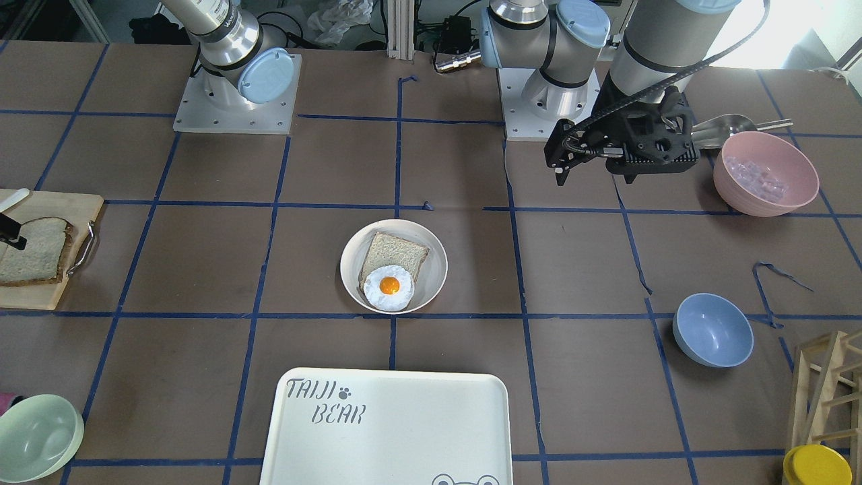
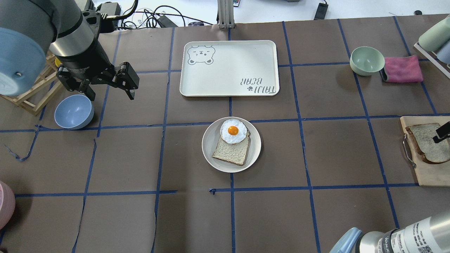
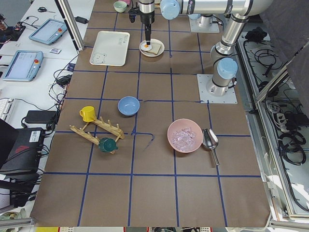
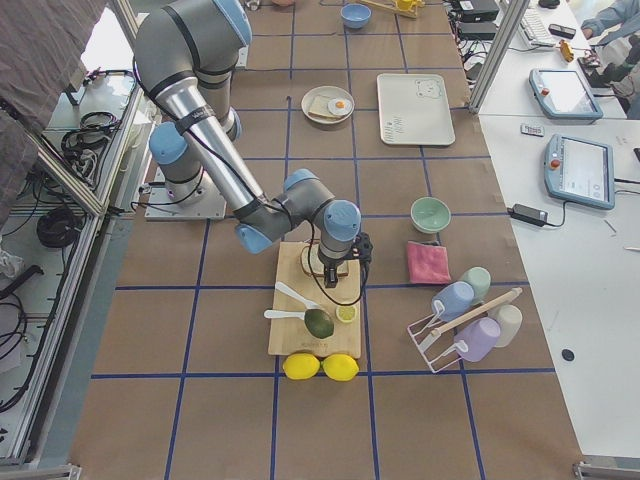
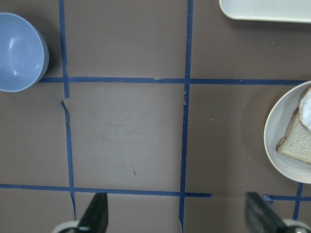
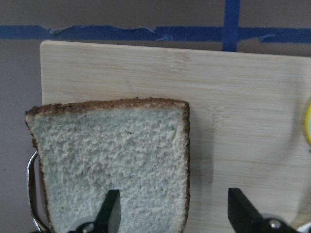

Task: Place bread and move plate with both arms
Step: 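Close the right gripper on the edge of the bread slice, then carry the bread slice with the right gripper over the white plate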

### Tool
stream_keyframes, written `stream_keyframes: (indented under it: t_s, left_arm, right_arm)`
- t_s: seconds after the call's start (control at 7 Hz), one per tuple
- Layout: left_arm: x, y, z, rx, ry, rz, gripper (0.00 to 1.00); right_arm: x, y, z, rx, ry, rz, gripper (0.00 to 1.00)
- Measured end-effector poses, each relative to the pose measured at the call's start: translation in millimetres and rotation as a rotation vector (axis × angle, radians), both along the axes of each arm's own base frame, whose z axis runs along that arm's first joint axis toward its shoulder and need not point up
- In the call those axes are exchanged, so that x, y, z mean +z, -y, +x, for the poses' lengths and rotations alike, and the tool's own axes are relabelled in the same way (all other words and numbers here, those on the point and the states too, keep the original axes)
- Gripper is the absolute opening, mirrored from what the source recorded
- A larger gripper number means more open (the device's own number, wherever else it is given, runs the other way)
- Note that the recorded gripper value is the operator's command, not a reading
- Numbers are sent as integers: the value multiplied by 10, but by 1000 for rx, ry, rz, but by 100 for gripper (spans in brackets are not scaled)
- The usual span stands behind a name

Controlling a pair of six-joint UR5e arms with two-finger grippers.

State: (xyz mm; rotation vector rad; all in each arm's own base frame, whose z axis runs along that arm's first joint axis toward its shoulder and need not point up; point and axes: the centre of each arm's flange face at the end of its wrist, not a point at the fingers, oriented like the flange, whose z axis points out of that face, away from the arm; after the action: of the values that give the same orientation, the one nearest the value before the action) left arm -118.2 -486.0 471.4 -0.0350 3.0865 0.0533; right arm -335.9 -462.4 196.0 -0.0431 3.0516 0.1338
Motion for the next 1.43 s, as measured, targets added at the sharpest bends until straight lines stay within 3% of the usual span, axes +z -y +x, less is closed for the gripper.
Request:
stream_keyframes:
  t_s: [0.14,0.43,1.14,1.43]
  left_arm:
    - [-2,1,0,0,0,0,100]
    - [-3,2,0,0,-1,1,100]
    - [-8,22,-1,0,-1,-3,100]
    - [-11,25,-1,0,-2,-4,100]
  right_arm:
    - [-36,-2,-4,-2,4,5,27]
    - [-40,-7,-11,-4,2,9,2]
    - [63,-23,-24,11,-19,8,0]
    - [362,-38,11,7,-55,-19,0]
